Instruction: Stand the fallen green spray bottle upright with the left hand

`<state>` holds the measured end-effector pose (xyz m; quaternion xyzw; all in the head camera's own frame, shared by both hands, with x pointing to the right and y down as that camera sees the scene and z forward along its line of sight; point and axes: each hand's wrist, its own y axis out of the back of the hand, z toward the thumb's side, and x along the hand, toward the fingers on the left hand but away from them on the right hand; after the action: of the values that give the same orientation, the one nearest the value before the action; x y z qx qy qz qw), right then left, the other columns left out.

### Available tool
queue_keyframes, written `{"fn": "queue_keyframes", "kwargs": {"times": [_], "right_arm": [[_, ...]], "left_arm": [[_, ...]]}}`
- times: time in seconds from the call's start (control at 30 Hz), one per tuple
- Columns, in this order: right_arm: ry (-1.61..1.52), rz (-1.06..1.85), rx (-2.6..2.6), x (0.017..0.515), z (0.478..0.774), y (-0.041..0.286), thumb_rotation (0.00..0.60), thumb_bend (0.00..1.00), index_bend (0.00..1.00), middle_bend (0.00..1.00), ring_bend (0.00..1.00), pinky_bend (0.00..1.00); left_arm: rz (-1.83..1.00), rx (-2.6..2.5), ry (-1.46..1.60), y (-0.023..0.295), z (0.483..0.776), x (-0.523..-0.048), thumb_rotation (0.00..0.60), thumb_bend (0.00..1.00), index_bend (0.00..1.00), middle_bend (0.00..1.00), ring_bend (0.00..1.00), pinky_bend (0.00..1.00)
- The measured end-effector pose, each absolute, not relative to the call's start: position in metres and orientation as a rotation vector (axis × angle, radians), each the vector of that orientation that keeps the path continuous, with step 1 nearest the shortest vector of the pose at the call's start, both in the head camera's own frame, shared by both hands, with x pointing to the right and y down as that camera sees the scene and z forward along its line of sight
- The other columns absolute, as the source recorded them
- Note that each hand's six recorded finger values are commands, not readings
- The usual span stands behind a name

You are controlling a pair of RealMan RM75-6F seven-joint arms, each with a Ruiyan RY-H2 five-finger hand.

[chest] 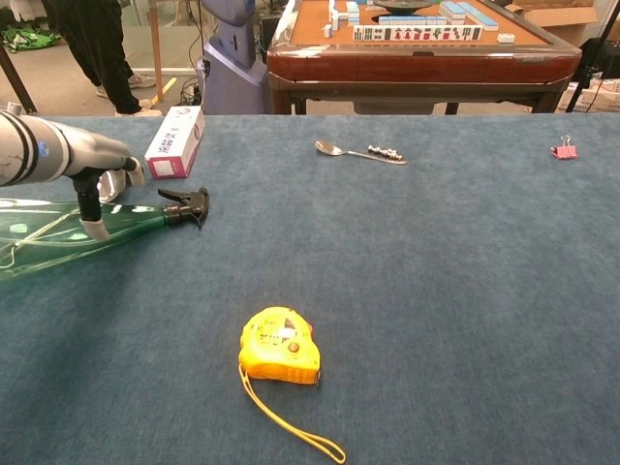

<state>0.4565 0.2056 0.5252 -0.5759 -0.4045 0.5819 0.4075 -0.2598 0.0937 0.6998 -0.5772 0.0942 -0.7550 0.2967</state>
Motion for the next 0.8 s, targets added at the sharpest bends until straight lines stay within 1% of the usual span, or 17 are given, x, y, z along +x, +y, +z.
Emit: {"fn": "queue_keyframes", "kwargs": {"times": [0.23, 0.8], "right_arm": [[-1.021, 1.467, -1.455, 0.457, 0.525, 0.206, 0.6, 0.2, 0.1, 0.12, 0.07, 0.11], [-1.037, 1.473, -1.446, 0.461, 0.521, 0.208, 0.6, 0.2, 0.1, 0.12, 0.07, 0.11]], "left_arm": [[-2.054, -1.509, 0.187, 0.098, 0.706, -0.26, 0.6, 0.21, 0.17, 0.19, 0.05, 0.01], [-2.121, -1.489, 0.166, 0.094, 0.718, -0.25, 0.6, 0.21, 0.27, 0.19, 0.06, 0.01]]}}
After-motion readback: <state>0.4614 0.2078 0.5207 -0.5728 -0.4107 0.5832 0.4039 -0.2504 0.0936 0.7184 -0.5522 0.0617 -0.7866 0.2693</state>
